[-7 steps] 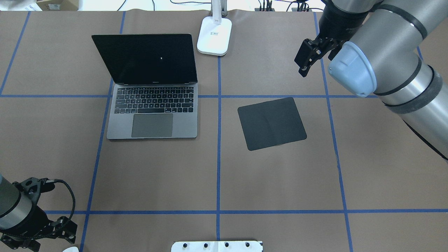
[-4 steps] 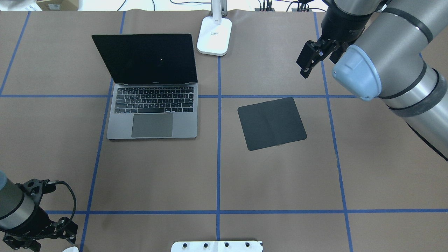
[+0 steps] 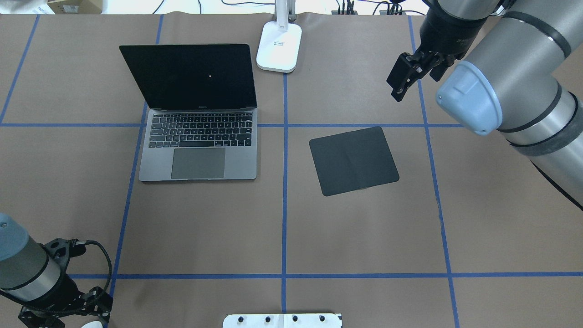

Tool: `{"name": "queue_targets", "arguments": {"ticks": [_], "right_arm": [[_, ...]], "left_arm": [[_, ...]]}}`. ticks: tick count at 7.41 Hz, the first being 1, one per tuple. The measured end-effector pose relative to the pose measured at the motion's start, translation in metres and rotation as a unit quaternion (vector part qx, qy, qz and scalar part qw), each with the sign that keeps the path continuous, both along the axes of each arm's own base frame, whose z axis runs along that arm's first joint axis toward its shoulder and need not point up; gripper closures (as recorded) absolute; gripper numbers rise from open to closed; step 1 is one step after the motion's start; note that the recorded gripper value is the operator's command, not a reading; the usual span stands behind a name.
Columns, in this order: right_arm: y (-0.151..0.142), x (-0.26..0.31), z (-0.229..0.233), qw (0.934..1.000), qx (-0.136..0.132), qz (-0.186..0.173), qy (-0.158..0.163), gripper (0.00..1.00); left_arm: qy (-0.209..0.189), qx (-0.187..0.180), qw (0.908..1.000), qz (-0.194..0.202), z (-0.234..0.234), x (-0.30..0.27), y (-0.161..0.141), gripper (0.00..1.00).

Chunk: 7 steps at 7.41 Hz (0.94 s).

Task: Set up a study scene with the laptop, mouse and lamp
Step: 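Grasp the white mouse with the left gripper while the right gripper hovers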

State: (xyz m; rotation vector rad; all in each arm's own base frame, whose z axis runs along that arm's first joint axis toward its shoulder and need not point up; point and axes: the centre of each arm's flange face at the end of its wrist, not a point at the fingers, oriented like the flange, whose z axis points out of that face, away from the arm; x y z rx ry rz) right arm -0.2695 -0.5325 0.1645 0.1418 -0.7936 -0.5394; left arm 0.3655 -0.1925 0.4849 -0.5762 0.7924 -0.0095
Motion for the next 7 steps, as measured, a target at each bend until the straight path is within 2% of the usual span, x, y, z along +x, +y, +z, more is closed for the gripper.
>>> {"name": "queue_targets", "arguments": {"ticks": [7], "right_arm": [[0.005, -0.001, -0.006, 1.0000, 0.007, -0.002, -0.003, 0.00]], "left_arm": [[0.013, -0.010, 0.9996, 0.021, 0.007, 0.006, 0.015, 0.02]]}}
